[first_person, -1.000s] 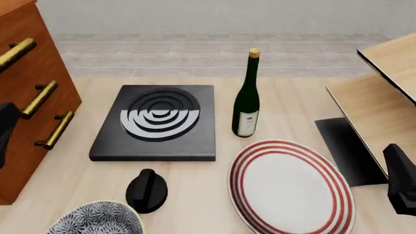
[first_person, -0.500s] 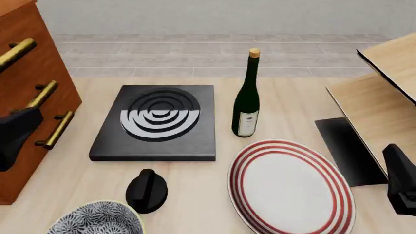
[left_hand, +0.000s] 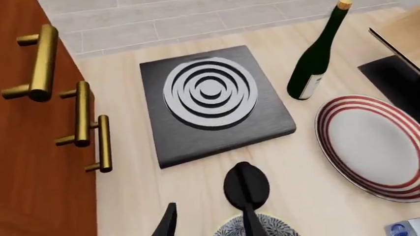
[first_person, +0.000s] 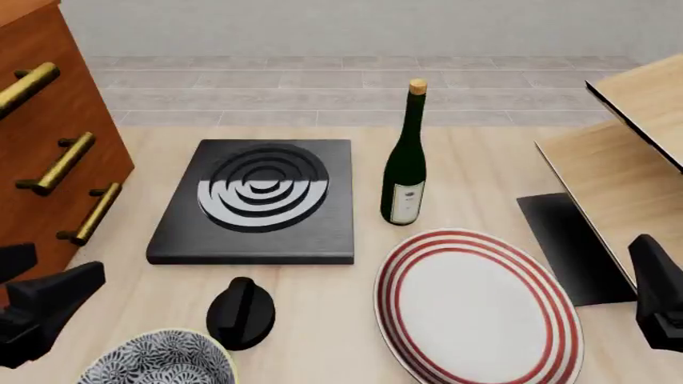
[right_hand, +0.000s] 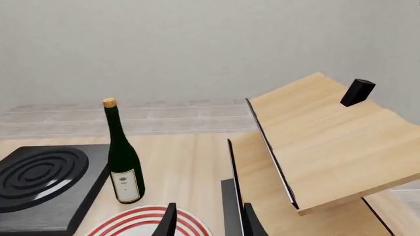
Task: Put the bowl on the top of the cabinet.
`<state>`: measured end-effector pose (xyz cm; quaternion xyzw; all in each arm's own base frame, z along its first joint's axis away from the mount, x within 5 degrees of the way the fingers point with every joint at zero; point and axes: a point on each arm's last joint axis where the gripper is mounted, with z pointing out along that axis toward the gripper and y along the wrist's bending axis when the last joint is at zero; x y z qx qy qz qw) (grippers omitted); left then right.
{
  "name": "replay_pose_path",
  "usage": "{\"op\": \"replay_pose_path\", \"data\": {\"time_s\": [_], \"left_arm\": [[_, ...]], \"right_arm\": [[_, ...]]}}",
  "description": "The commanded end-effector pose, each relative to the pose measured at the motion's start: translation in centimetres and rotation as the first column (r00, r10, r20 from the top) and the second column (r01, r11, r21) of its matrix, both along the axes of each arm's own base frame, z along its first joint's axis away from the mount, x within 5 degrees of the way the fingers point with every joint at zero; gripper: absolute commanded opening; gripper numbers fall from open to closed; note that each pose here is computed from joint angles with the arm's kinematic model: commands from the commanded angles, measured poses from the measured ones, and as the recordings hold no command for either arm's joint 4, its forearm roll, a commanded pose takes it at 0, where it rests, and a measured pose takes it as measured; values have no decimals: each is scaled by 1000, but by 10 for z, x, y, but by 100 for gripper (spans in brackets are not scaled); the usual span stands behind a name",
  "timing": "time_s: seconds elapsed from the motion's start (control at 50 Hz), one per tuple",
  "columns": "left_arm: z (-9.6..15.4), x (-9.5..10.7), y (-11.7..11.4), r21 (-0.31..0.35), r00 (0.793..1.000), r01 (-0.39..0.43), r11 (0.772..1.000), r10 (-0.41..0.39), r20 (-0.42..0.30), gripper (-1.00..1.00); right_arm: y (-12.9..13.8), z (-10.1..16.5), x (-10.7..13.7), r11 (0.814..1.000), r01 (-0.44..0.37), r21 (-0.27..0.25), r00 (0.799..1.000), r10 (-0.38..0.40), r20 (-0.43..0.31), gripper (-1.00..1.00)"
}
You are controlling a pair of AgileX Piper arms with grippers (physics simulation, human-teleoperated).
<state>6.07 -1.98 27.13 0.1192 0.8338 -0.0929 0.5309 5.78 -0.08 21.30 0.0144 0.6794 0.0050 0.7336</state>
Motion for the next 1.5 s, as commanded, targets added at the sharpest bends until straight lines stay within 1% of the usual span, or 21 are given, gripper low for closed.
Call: {"op": "replay_pose_path", "data": {"time_s": [0.02, 0.06, 0.08, 0.16, 0.18, 0.22, 0.24, 0.32, 0.48, 0.56, 0.6, 0.62, 0.64, 0.72, 0.94, 1.04, 1.14, 1.26, 1.5], "left_arm": [[-11, -7, 1, 14, 996, 14, 1000, -13, -86, 100], [-15, -8, 1, 20, 995, 16, 1000, -14, -103, 100], [-17, -9, 2, 18, 993, 6, 1000, -4, -116, 100], [-22, -11, 2, 0, 989, 9, 1000, -9, -147, 100], [-24, -11, 2, -7, 987, -11, 1000, 9, -161, 100], [-27, -12, 2, -5, 985, 8, 1000, -9, -175, 100], [-27, -12, 2, -5, 985, 8, 1000, -9, -175, 100], [-27, -15, 2, -20, 977, 4, 1000, -8, -212, 100], [-28, -16, 2, -21, 973, 12, 1000, -17, -231, 100], [-36, -17, 1, -29, 966, 5, 1000, -12, -258, 100], [-42, -15, 1, -7, 962, 17, 1000, -19, -271, 100], [-46, -15, 0, -13, 957, 8, 1000, -12, -289, 100], [-50, -14, 1, -2, 955, 3, 1000, -3, -298, 100], [-54, -12, -1, -7, 952, 6, 1000, -8, -306, 100], [-68, -10, 0, -1, 944, -19, 1000, 18, -329, 100], [-70, -9, 0, -1, 943, -28, 1000, 26, -332, 100], [-78, -9, -1, -12, 938, -34, 999, 27, -347, 100], [-85, -9, 0, -17, 933, -56, 998, 47, -356, 100], [-100, -11, 0, -37, 925, -68, 997, 49, -378, 100]], "right_arm": [[0, 0, 0, 1000, -1, -1, 1000, 1, 1, 100], [0, 0, -1, 1000, -1, -1, 1000, 1, 1, 100], [0, 0, -1, 1000, -2, -3, 1000, 2, 1, 100], [0, 0, -1, 1000, -2, -5, 1000, 2, 1, 100], [0, 0, -1, 1000, -1, -5, 1000, 1, 1, 100], [0, 0, -1, 1000, 1, -4, 1000, -1, 1, 100], [0, 0, -1, 1000, 1, -4, 1000, -1, 1, 100], [0, 0, -1, 1000, -3, -8, 1000, 3, -1, 100], [0, 0, -1, 1000, -3, -10, 1000, 3, 0, 100], [0, 0, -1, 1000, -2, -10, 1000, 2, 1, 100], [0, -1, -1, 1000, -2, -8, 1000, 2, 0, 100], [0, -1, -1, 1000, -2, -7, 1000, 2, 0, 100], [0, -1, -1, 1000, -2, -5, 1000, 2, 0, 100], [0, 0, -1, 1000, -2, -4, 1000, 2, -1, 100], [0, 0, -1, 1000, -2, -5, 1000, 2, 0, 100], [0, 0, 0, 1000, -2, -4, 1000, 2, -1, 100], [0, -1, -1, 1000, -1, -3, 1000, 1, 0, 100], [0, 0, -1, 1000, -1, -3, 1000, 1, 1, 100], [0, 0, -1, 1000, 0, -6, 1000, 0, 1, 100]]}}
